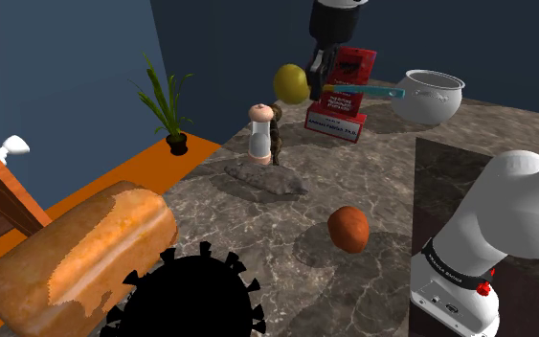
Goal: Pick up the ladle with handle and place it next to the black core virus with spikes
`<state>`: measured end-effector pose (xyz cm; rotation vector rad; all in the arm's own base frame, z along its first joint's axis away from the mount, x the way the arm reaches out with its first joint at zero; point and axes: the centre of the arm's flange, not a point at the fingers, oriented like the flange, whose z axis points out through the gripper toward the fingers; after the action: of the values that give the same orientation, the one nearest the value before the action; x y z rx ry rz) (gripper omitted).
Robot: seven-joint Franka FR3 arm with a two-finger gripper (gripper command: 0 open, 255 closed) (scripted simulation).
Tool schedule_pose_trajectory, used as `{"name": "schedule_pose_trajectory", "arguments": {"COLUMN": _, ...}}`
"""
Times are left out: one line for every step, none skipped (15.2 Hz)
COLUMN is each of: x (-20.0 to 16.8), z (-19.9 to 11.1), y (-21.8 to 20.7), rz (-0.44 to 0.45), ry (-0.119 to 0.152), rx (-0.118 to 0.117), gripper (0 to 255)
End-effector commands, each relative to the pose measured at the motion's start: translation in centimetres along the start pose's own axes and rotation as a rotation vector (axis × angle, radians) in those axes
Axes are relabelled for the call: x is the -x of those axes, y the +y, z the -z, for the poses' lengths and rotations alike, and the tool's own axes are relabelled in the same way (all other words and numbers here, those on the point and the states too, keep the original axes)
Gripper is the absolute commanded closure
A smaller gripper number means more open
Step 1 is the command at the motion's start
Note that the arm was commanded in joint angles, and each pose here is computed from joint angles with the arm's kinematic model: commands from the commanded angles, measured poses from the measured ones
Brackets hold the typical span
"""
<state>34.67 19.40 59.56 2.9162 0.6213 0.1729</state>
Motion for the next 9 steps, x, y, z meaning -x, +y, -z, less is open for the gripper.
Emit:
{"name": "schedule_pose_trajectory", "arguments": {"x": -0.6, "z": 0.5, "y": -2.4, "rz": -0.001, "ry": 0.000, "rx": 0.000, "gripper": 255}}
{"name": "schedule_pose_trajectory", "arguments": {"x": -0.9, "z": 0.7, "y": -3.6, "rz": -0.001, "ry": 0.000, "rx": 0.000, "gripper": 255}}
{"name": "schedule_pose_trajectory", "arguments": {"x": -1.2, "z": 0.9, "y": -4.9, "rz": -0.001, "ry": 0.000, "rx": 0.000, "gripper": 255}}
{"name": "schedule_pose_trajectory", "arguments": {"x": -1.6, "z": 1.1, "y": -6.2, "rz": -0.001, "ry": 0.000, "rx": 0.000, "gripper": 255}}
{"name": "schedule_pose_trajectory", "arguments": {"x": -1.9, "z": 1.3, "y": -7.4, "rz": -0.001, "ry": 0.000, "rx": 0.000, "gripper": 255}}
{"name": "schedule_pose_trajectory", "arguments": {"x": -2.2, "z": 1.5, "y": -8.7, "rz": -0.001, "ry": 0.000, "rx": 0.000, "gripper": 255}}
{"name": "schedule_pose_trajectory", "arguments": {"x": -2.5, "z": 1.7, "y": -9.9, "rz": -0.001, "ry": 0.000, "rx": 0.000, "gripper": 255}}
{"name": "schedule_pose_trajectory", "arguments": {"x": -2.9, "z": 1.9, "y": -11.2, "rz": -0.001, "ry": 0.000, "rx": 0.000, "gripper": 255}}
{"name": "schedule_pose_trajectory", "arguments": {"x": -3.2, "z": 2.1, "y": -12.5, "rz": -0.001, "ry": 0.000, "rx": 0.000, "gripper": 255}}
